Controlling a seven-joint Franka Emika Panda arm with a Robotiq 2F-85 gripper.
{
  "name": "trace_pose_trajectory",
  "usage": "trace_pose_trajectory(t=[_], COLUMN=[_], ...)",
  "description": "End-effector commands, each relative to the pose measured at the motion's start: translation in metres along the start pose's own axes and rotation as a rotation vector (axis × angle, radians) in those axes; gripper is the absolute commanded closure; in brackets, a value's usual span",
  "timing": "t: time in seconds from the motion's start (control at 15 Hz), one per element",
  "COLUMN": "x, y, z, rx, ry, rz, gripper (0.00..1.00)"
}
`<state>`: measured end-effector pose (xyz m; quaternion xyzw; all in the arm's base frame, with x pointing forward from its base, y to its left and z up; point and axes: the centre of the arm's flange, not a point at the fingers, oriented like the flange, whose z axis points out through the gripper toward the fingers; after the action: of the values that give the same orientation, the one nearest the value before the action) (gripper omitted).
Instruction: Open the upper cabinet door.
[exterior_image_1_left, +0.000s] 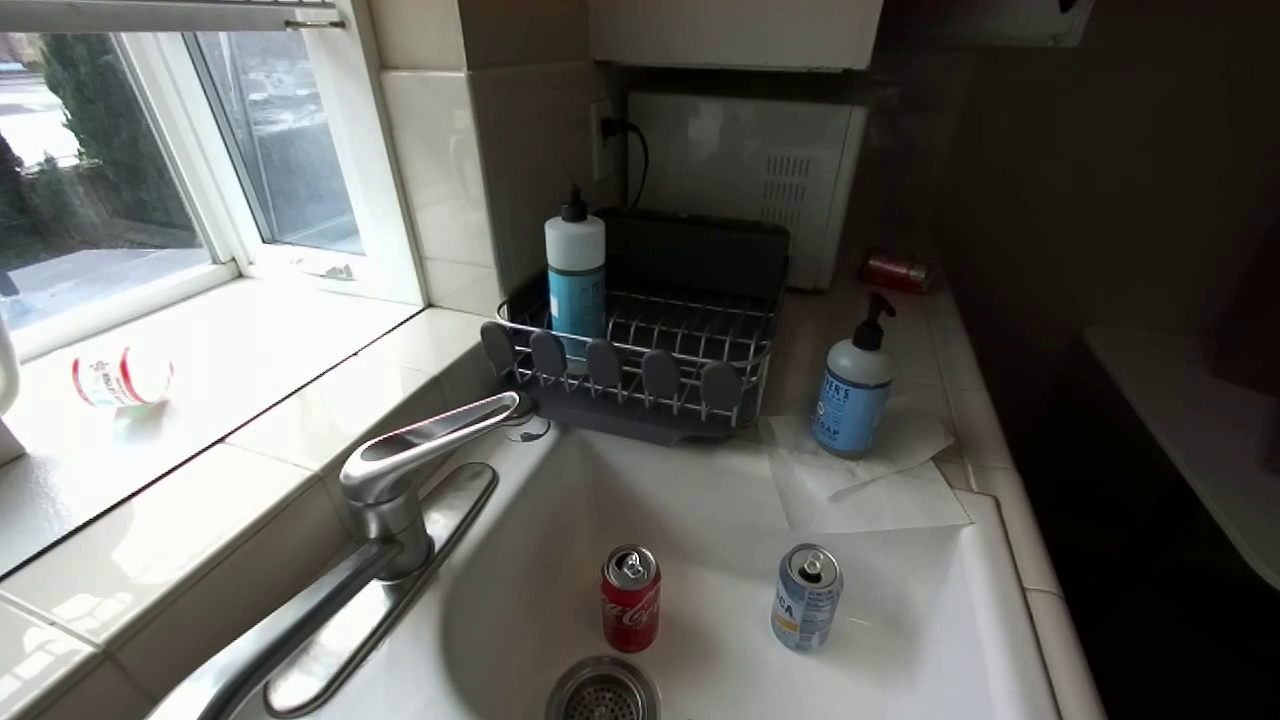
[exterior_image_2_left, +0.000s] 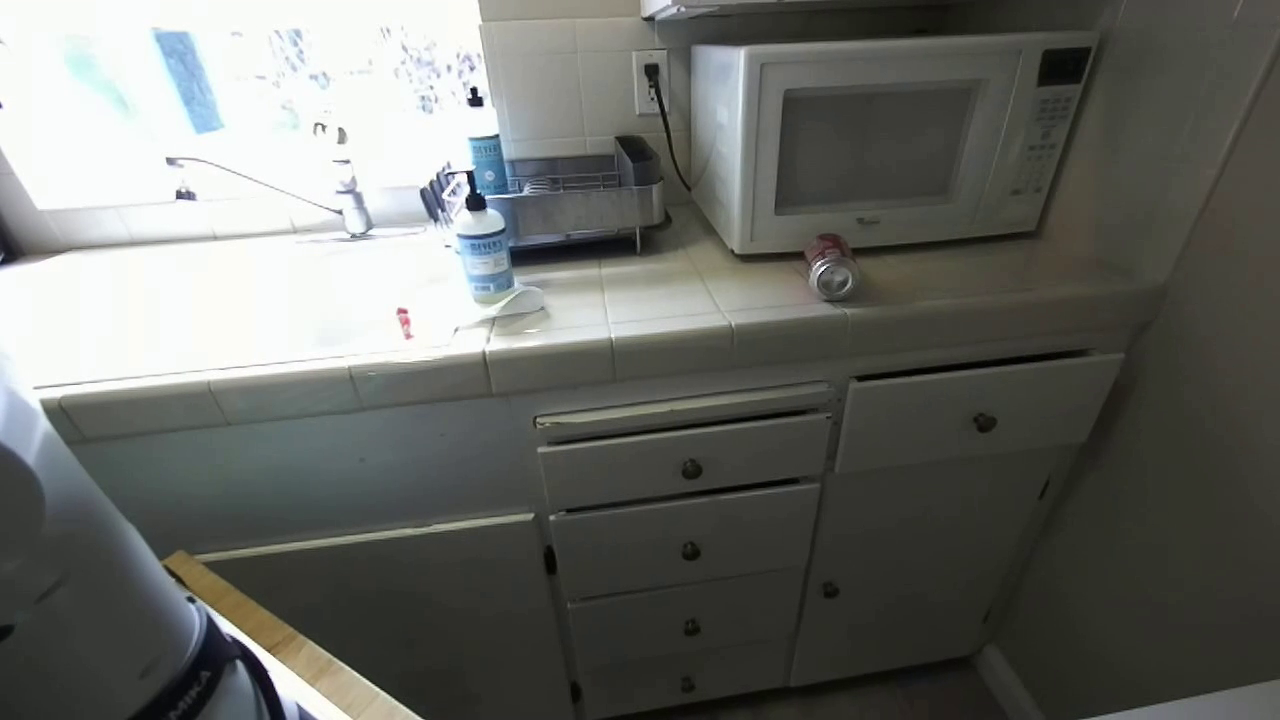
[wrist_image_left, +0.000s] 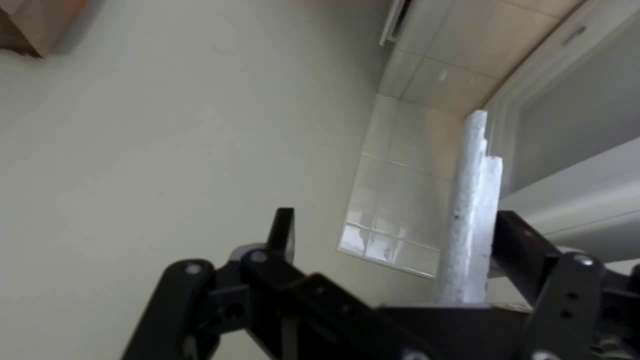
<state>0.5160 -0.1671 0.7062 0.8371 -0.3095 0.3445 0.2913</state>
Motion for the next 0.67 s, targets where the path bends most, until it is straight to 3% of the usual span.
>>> trace_pose_trajectory(t=[0.0, 0.33, 0.47, 0.6], x=[-0.008, -0.005, -0.005, -0.004], y=[0.037, 0.058, 0.054, 0.047], z=[-0.011, -0.045, -0.054, -0.063], rx=[-0.076, -0.083, -0.043, 0.048], ry=[-0.053, -0.152, -0.221, -0.279], rz=[-0.038, -0.098, -0.113, -0.132], gripper=[0.0, 0.0, 0.0, 0.0])
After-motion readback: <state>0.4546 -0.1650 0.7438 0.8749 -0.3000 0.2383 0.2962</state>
